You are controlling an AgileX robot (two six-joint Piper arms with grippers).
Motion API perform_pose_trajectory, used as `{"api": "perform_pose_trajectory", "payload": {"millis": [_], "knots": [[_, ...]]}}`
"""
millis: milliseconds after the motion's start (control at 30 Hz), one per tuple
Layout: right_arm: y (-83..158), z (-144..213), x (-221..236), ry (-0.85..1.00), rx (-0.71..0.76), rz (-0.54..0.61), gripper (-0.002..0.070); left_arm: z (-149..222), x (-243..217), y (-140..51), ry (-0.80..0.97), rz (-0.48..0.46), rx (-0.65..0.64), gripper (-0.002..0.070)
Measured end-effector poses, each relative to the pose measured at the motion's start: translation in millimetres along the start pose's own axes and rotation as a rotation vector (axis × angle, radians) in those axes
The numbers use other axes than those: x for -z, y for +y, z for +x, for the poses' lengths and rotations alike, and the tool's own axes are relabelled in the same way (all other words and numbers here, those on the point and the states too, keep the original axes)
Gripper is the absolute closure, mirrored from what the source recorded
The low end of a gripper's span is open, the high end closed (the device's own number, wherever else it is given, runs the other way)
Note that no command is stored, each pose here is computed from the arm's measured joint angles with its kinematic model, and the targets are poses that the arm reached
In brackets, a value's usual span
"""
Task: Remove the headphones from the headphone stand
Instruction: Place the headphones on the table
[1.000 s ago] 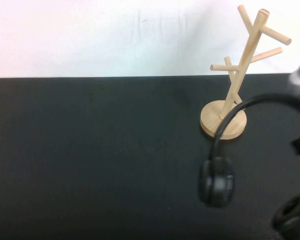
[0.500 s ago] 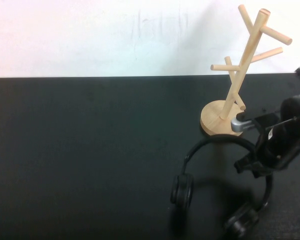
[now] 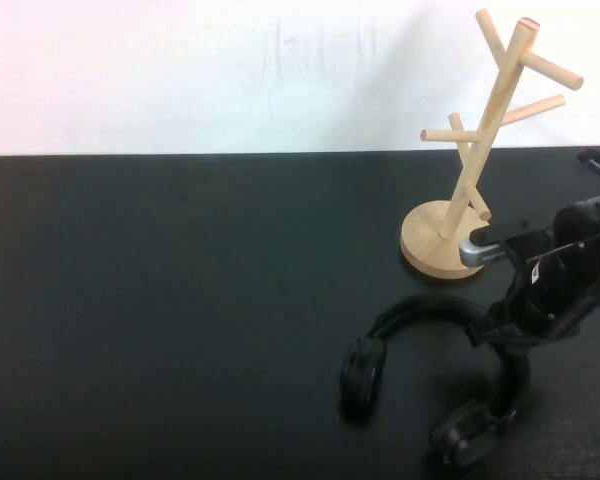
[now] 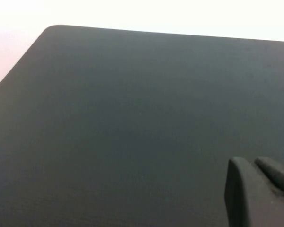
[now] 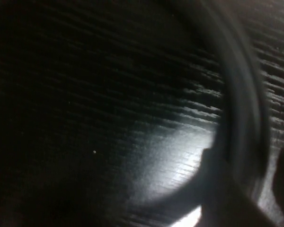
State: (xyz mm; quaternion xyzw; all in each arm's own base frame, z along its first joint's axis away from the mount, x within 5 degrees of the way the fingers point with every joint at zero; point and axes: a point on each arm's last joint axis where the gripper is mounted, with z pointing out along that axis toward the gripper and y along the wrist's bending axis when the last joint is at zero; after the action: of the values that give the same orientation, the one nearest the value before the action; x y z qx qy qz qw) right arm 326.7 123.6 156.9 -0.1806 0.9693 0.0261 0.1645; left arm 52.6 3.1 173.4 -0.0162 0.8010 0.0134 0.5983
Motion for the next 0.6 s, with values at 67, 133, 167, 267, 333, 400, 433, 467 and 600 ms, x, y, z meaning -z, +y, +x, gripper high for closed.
{"api": "perform_pose_trajectory", "payload": {"millis": [67, 133, 167, 267, 333, 400, 433, 467, 600], "knots": [[3.5, -0.1, 4.5, -0.002, -0.006, 0.001, 0.0372, 0.0, 0.0, 0.0, 0.0, 0.0, 0.0, 0.0679], [9.2, 0.7, 13.9, -0.021, -0.013, 0.003, 0.0372, 0.0, 0.0, 0.0, 0.0, 0.0, 0.0, 0.0679], [12.5, 2.4, 21.0, -0.036, -0.012, 0.002, 0.0372, 0.0, 0.0, 0.0, 0.0, 0.0, 0.0, 0.0679], [20.8, 15.1, 47.9, -0.085, -0.014, -0.009, 0.0393, 0.0, 0.0, 0.0, 0.0, 0.0, 0.0, 0.0679], [23.8, 28.9, 68.3, -0.107, -0.029, -0.017, 0.0445, 0.0, 0.0, 0.0, 0.0, 0.0, 0.0, 0.0679], [23.4, 45.9, 92.4, -0.108, -0.05, -0.023, 0.0526, 0.0, 0.0, 0.0, 0.0, 0.0, 0.0, 0.0679], [22.2, 52.8, 105.0, -0.112, -0.061, -0.023, 0.0561, 0.0, 0.0, 0.0, 0.0, 0.0, 0.0, 0.068], [21.0, 60.7, 117.9, -0.112, -0.078, -0.022, 0.0603, 0.0, 0.0, 0.0, 0.0, 0.0, 0.0, 0.0679], [17.0, 86.2, 165.4, -0.161, -0.095, -0.027, 0.0685, 0.0, 0.0, 0.0, 0.0, 0.0, 0.0, 0.0679]]}}
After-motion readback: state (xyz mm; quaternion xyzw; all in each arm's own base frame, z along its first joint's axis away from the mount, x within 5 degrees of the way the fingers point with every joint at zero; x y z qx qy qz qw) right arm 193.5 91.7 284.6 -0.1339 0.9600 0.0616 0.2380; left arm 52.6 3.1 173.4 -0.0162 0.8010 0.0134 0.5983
